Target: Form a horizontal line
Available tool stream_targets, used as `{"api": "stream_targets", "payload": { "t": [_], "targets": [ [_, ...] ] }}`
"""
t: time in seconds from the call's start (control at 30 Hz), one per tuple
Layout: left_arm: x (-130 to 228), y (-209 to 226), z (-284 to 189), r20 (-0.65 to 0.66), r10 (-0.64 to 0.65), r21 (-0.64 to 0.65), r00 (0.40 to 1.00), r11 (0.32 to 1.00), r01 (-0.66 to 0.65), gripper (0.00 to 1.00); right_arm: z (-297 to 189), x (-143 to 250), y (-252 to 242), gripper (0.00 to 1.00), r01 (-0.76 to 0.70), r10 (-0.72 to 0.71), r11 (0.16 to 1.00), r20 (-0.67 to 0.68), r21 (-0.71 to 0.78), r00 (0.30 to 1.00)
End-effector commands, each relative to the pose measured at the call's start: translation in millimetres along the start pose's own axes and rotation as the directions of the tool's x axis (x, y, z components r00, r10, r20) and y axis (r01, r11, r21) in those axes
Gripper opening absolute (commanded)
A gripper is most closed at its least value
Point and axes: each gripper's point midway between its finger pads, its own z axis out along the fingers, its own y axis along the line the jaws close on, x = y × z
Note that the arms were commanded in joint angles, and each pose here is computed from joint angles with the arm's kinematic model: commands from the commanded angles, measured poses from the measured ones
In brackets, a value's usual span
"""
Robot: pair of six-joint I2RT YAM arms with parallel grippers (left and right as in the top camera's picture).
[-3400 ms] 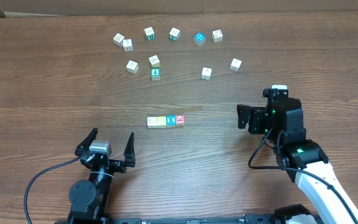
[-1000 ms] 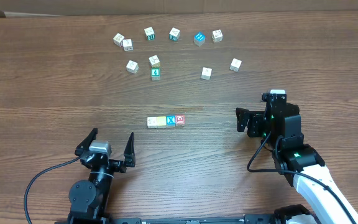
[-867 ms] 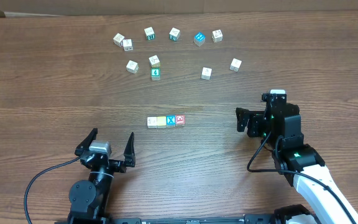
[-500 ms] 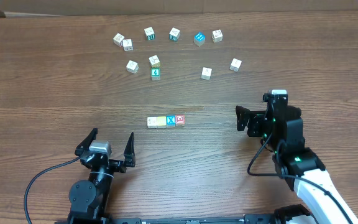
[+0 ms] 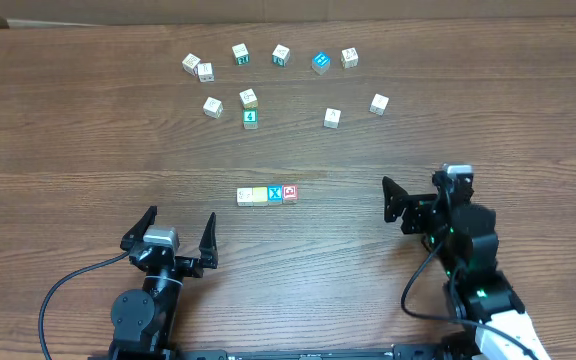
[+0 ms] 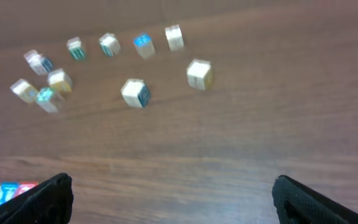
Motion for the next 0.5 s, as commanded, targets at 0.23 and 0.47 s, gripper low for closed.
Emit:
{"api": "stream_targets", "payload": {
  "t": [0.23,0.47],
  "targets": [
    [-0.1,2.5,-0.4,0.006,0.022,-0.012,1.000,1.000,-0.022,1.00,-19.7,7.4,5.3,1.00,0.017,-0.003,0.997,0.169,-0.079,0.986],
    [-0.1,2.5,-0.4,0.006,0.022,-0.012,1.000,1.000,-0.022,0.99,-25.2,8.1,5.2,1.00,0.019,-0.003,0.996,0.192,-0.084,0.981]
  ]
}}
